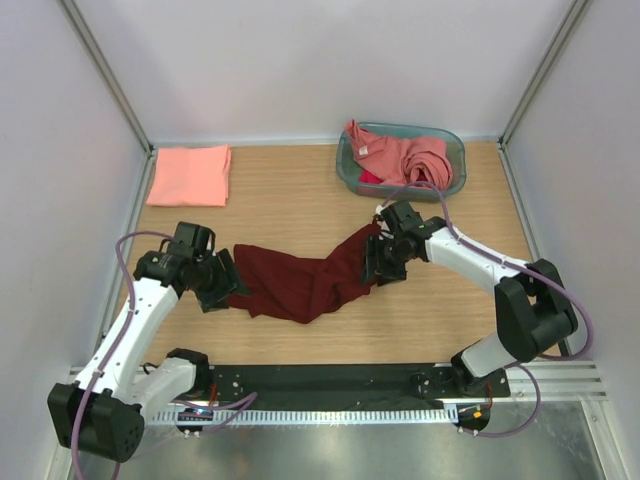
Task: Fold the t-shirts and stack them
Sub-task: Flatten the tshirt out
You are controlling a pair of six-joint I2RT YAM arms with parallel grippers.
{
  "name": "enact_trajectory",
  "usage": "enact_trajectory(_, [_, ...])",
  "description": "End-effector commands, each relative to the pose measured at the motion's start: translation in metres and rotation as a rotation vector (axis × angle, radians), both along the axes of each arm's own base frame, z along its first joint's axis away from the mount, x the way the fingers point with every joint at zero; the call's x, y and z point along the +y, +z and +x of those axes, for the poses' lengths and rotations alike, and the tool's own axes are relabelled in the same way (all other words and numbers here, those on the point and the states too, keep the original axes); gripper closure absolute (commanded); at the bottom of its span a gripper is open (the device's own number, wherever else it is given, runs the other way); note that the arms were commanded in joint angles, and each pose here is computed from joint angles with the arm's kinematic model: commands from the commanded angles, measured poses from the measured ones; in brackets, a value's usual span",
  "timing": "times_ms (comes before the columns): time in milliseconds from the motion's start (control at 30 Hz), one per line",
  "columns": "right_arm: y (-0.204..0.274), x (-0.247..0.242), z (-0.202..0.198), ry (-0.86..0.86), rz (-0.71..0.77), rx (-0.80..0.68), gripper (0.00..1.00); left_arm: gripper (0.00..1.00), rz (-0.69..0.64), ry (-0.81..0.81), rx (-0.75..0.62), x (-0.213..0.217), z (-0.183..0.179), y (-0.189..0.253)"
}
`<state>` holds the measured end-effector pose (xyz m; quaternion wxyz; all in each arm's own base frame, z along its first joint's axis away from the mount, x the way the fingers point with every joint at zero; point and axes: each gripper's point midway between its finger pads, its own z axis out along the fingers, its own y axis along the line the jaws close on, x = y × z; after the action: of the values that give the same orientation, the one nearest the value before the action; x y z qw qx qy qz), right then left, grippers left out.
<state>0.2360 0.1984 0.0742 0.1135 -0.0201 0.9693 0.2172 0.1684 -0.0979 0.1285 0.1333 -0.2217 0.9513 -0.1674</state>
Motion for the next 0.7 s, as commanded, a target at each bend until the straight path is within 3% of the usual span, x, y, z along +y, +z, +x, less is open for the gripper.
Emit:
enact_trajectory(0, [0.011, 0.017, 0.014, 0.061, 0.054, -0.070, 0.44, 0.39, -0.051, -0.001, -0.057, -0.010, 0.013, 0.011])
enact_trajectory(100, [0.004, 0.019, 0.014, 0.082, 0.050, -0.056, 0.46, 0.39, -0.051, -0.004, -0.061, -0.010, 0.014, 0.014])
enact_trajectory(233, [0.000, 0.025, 0.011, 0.092, 0.072, -0.037, 0.61, 0.39, -0.043, -0.005, -0.065, -0.008, 0.012, 0.014])
enact_trajectory(300, [-0.001, 0.027, 0.009, 0.100, 0.086, -0.031, 0.62, 0.39, -0.040, -0.006, -0.062, -0.007, 0.011, 0.012])
enact_trajectory(400, [0.003, 0.028, 0.012, 0.101, 0.085, -0.043, 0.83, 0.39, -0.038, -0.007, -0.061, -0.007, 0.011, 0.012])
enact_trajectory(433, [0.002, 0.024, 0.008, 0.104, 0.056, -0.026, 0.99, 0.39, -0.037, -0.008, -0.060, -0.007, 0.011, 0.011])
enact_trajectory(667, [0.078, 0.014, -0.019, 0.138, -0.042, -0.106, 0.99, 0.39, -0.002, -0.008, -0.074, -0.001, 0.013, 0.013])
